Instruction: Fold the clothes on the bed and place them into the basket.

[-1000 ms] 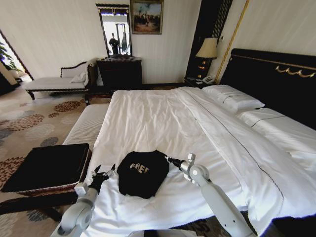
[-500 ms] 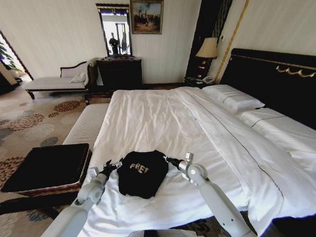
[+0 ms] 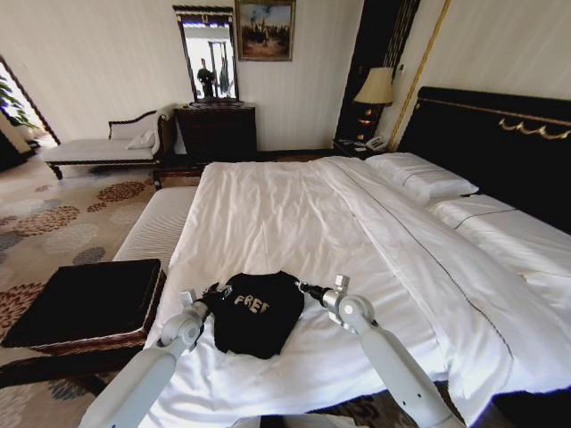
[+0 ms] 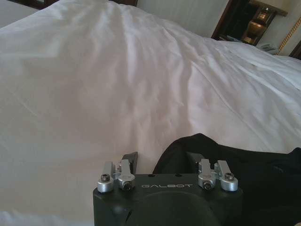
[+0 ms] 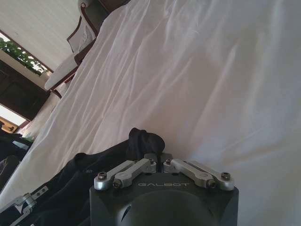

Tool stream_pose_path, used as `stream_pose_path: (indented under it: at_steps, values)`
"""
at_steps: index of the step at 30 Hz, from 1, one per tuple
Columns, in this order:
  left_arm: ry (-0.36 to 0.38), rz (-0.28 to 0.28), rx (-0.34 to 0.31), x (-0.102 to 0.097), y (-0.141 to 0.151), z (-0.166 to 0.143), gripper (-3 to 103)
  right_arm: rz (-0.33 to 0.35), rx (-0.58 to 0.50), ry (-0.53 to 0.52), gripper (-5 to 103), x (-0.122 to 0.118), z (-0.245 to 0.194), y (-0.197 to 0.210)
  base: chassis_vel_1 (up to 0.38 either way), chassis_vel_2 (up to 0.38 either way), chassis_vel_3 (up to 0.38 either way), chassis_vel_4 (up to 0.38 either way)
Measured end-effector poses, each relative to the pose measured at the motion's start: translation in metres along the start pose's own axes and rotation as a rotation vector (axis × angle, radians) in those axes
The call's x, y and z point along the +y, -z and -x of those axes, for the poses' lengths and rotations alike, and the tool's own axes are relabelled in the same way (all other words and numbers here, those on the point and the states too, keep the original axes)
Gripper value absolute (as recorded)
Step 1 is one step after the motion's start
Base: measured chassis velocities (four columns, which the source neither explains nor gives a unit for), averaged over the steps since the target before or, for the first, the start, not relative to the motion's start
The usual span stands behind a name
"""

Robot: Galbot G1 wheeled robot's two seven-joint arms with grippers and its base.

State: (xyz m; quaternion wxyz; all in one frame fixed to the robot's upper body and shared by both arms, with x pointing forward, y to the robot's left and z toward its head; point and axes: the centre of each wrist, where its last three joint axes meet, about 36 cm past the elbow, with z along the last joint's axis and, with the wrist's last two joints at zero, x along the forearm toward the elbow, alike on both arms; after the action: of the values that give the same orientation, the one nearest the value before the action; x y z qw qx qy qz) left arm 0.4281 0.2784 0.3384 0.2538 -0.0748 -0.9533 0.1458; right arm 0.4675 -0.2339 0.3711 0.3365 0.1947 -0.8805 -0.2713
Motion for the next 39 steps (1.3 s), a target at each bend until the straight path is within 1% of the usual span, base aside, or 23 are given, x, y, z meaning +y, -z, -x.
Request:
stream_pose_path:
  at_steps: [3,5,9,11,14,15,23,27,28,29,32,33,34,37,38,39]
  values:
    - [0.002,0.022,0.017,0.001,-0.005,0.001,43,0.005,-0.002,-0.001,2,-0.001,-0.001,0.001,0.0,0.0,0.0,0.0]
    - [0.002,0.025,0.018,0.001,-0.006,0.001,43,0.006,-0.004,-0.002,2,-0.001,-0.001,0.001,0.0,0.0,0.0,0.0]
    - [0.002,0.025,0.018,0.001,-0.007,0.001,22,0.01,-0.004,-0.004,2,-0.001,-0.001,0.001,0.0,0.0,0.0,0.0]
    - [0.002,0.025,0.018,0.001,-0.007,0.001,22,0.01,-0.004,-0.005,2,-0.001,-0.001,0.001,0.0,0.0,0.0,0.0]
    - [0.0,0.027,0.014,0.0,-0.006,0.0,5,0.01,-0.005,-0.005,2,-0.001,-0.002,0.001,0.0,0.0,0.0,0.0]
    - [-0.002,0.028,0.012,-0.001,-0.005,0.0,2,0.01,-0.006,-0.004,2,-0.001,-0.002,0.001,0.0,0.0,0.0,0.0]
    - [-0.011,0.042,-0.011,-0.005,0.001,-0.003,1,0.004,-0.013,-0.001,2,0.001,-0.005,0.003,0.0,0.0,0.0,0.0]
    - [-0.013,0.086,-0.057,-0.005,0.013,-0.012,1,-0.03,-0.029,0.0,2,0.007,-0.012,0.007,0.0,0.0,0.0,0.0]
    - [-0.018,0.106,-0.085,-0.005,0.021,-0.019,1,-0.06,-0.047,0.0,2,0.011,-0.019,0.011,0.0,0.0,0.0,0.0]
    - [-0.018,0.106,-0.085,-0.005,0.021,-0.019,1,-0.06,-0.047,0.0,2,0.011,-0.019,0.011,0.0,0.0,0.0,0.0]
    - [-0.031,0.123,-0.133,-0.008,0.037,-0.03,1,-0.104,-0.077,0.007,2,0.02,-0.03,0.019,0.0,0.0,0.0,0.0]
    - [-0.037,0.136,-0.175,-0.009,0.051,-0.038,1,-0.132,-0.101,0.014,2,0.026,-0.038,0.026,0.0,0.0,0.0,0.0]
    - [-0.037,0.136,-0.175,-0.009,0.051,-0.038,1,-0.132,-0.101,0.014,2,0.026,-0.038,0.026,0.0,0.0,0.0,0.0]
    - [-0.061,0.157,-0.253,-0.015,0.082,-0.053,1,-0.191,-0.162,0.033,2,0.042,-0.053,0.045,0.0,0.0,0.0,0.0]
    - [-0.061,0.157,-0.253,-0.015,0.082,-0.053,1,-0.191,-0.162,0.033,2,0.042,-0.053,0.045,0.0,0.0,0.0,0.0]
    - [-0.07,0.167,-0.28,-0.018,0.097,-0.059,1,-0.213,-0.184,0.043,2,0.048,-0.058,0.054,0.0,0.0,0.0,0.0]
